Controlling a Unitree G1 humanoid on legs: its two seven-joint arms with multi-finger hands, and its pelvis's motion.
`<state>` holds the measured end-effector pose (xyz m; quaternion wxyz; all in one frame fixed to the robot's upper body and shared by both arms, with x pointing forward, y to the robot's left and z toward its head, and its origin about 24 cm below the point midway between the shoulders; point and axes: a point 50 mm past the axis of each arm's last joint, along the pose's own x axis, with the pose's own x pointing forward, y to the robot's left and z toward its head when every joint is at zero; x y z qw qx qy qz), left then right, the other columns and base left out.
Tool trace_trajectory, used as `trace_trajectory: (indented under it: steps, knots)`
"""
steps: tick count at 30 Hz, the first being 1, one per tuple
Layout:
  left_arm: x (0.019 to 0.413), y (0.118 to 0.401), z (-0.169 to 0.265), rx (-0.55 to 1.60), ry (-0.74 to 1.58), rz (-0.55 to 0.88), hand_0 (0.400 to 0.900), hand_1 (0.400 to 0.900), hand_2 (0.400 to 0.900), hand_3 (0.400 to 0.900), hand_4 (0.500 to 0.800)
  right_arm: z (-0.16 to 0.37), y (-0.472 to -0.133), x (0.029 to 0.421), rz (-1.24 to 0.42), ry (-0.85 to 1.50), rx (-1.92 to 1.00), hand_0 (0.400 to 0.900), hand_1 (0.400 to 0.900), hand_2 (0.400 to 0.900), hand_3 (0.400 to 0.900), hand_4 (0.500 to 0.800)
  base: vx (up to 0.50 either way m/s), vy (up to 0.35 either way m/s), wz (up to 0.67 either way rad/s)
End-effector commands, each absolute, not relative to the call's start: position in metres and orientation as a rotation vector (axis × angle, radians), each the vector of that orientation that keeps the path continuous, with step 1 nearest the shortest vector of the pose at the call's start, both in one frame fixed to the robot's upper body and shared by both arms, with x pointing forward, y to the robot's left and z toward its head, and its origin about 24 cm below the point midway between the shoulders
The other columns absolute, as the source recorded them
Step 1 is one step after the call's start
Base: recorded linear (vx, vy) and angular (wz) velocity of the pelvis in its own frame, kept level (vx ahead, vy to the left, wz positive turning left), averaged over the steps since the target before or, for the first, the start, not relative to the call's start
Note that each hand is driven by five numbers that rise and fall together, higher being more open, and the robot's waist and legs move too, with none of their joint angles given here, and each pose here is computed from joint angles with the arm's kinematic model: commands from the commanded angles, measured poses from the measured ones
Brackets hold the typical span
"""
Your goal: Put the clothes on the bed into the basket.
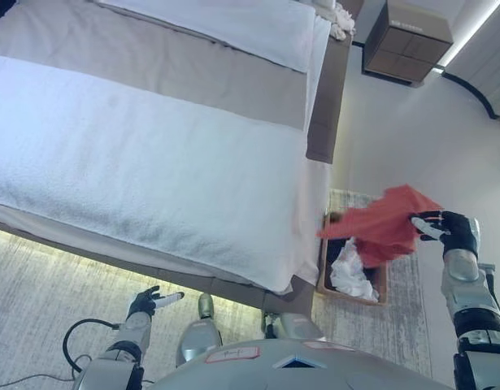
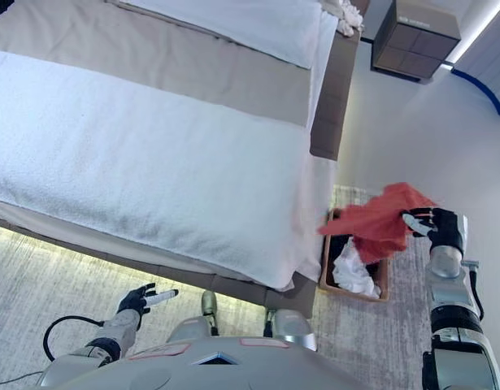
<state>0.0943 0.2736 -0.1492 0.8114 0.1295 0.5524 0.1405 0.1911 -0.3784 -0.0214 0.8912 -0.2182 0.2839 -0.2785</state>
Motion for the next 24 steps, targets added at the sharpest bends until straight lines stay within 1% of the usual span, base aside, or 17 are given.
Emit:
trace_trajectory:
  steps: [1, 5, 6, 7, 8, 10, 11, 20, 21, 22, 24]
  knots:
    - [0.102, 0.283, -0.145, 0.344, 1.165, 0.285, 0.9, 0.9, 0.9, 0.9, 0.8, 0.028, -0.415, 0.212, -0.727, 0.435, -0.479, 0.4, 0.4, 0.4, 0.4, 0.5, 0.031, 0.0, 0.01]
    - [0.102, 0.279, -0.146, 0.339, 1.167, 0.27, 0.9, 0.9, 0.9, 0.9, 0.8, 0.021, -0.418, 0.212, -0.735, 0.492, -0.46, 0.4, 0.4, 0.4, 0.4, 0.5, 0.025, -0.003, 0.02]
    - [0.102, 0.279, -0.146, 0.341, 1.169, 0.262, 0.9, 0.9, 0.9, 0.9, 0.8, 0.012, -0.423, 0.205, -0.754, 0.566, -0.431, 0.4, 0.4, 0.4, 0.4, 0.5, 0.033, -0.007, 0.05]
    - [0.102, 0.278, -0.146, 0.34, 1.169, 0.263, 0.9, 0.9, 0.9, 0.9, 0.8, 0.012, -0.423, 0.205, -0.753, 0.565, -0.431, 0.4, 0.4, 0.4, 0.4, 0.5, 0.033, -0.016, 0.1]
    - [0.102, 0.276, -0.147, 0.345, 1.17, 0.244, 0.9, 0.9, 0.9, 0.9, 0.8, 0.005, -0.428, 0.199, -0.77, 0.642, -0.399, 0.4, 0.4, 0.4, 0.4, 0.5, 0.015, -0.016, 0.07]
    - [0.101, 0.276, -0.147, 0.345, 1.175, 0.242, 0.9, 0.9, 0.9, 0.9, 0.8, 0.005, -0.426, 0.203, -0.754, 0.65, -0.401, 0.4, 0.4, 0.4, 0.4, 0.5, 0.014, -0.018, 0.07]
    - [0.1, 0.276, -0.148, 0.353, 1.183, 0.235, 0.9, 0.9, 0.9, 0.9, 0.8, 0.002, -0.427, 0.201, -0.753, 0.695, -0.388, 0.4, 0.4, 0.4, 0.4, 0.5, 0.016, -0.021, 0.09]
    - [0.097, 0.274, -0.149, 0.358, 1.194, 0.212, 0.9, 0.9, 0.9, 0.9, 0.8, 0.011, -0.438, 0.2, -0.781, 0.759, -0.377, 0.4, 0.4, 0.4, 0.4, 0.5, 0.009, -0.012, 0.08]
    - [0.095, 0.273, -0.15, 0.359, 1.202, 0.208, 0.9, 0.9, 0.9, 0.9, 0.8, 0.012, -0.44, 0.197, -0.798, 0.774, -0.375, 0.639, 0.639, 0.639, 0.639, 0.644, 0.015, -0.007, 0.07]
    - [0.095, 0.273, -0.15, 0.358, 1.204, 0.207, 0.9, 0.9, 0.9, 0.9, 0.8, 0.013, -0.442, 0.195, -0.806, 0.784, -0.382, 0.9, 0.9, 0.9, 0.9, 0.8, 0.018, -0.006, 0.07]
    - [0.094, 0.272, -0.151, 0.358, 1.208, 0.203, 0.9, 0.9, 0.9, 0.9, 0.8, 0.011, -0.441, 0.194, -0.807, 0.799, -0.384, 0.9, 0.9, 0.9, 0.9, 0.8, 0.017, -0.006, 0.07]
